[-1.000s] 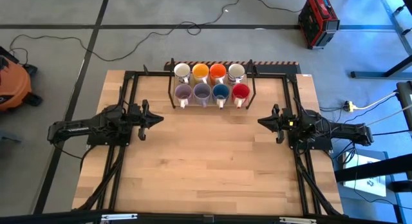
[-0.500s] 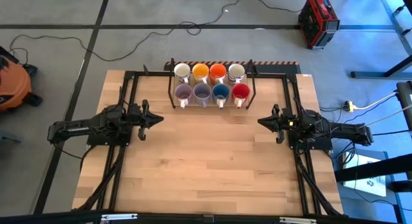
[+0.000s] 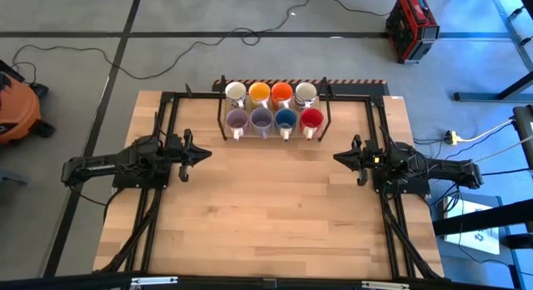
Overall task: Place coffee mugs
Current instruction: Return to Home Position
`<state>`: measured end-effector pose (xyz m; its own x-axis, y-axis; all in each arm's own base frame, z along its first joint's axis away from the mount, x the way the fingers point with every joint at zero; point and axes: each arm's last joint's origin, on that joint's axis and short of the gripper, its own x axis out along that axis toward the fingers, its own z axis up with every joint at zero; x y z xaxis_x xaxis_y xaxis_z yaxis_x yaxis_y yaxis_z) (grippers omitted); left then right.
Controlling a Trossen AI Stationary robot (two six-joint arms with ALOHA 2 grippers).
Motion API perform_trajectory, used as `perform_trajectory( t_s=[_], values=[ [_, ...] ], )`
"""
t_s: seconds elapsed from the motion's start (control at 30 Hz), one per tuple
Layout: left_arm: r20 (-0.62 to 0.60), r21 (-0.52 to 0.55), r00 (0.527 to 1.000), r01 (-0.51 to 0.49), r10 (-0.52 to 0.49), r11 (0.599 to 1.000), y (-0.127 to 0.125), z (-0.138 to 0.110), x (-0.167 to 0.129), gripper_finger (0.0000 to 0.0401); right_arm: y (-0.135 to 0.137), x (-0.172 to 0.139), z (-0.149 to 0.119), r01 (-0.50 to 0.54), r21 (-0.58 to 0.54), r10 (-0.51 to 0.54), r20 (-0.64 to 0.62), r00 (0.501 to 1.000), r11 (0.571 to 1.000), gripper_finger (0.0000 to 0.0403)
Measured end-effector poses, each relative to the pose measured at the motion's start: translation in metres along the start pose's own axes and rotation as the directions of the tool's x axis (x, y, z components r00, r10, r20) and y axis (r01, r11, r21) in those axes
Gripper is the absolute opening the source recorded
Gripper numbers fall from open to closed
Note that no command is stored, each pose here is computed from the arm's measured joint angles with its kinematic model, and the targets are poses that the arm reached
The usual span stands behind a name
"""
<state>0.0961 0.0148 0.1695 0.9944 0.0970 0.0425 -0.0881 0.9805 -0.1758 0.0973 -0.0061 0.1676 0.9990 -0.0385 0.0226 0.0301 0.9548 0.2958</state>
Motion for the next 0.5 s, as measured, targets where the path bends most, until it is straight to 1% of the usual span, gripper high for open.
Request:
perform_trajectory(
  t_s=[0.5],
  values=[
    [-0.001, 0.000, 1.000, 0.001, -0.001, 1.000, 0.0000, 0.0000, 0.0000, 0.0018, 0.0000, 0.0000, 0.0000, 0.000, 0.000, 0.000, 0.000, 1.000, 1.000, 0.0014]
  ],
)
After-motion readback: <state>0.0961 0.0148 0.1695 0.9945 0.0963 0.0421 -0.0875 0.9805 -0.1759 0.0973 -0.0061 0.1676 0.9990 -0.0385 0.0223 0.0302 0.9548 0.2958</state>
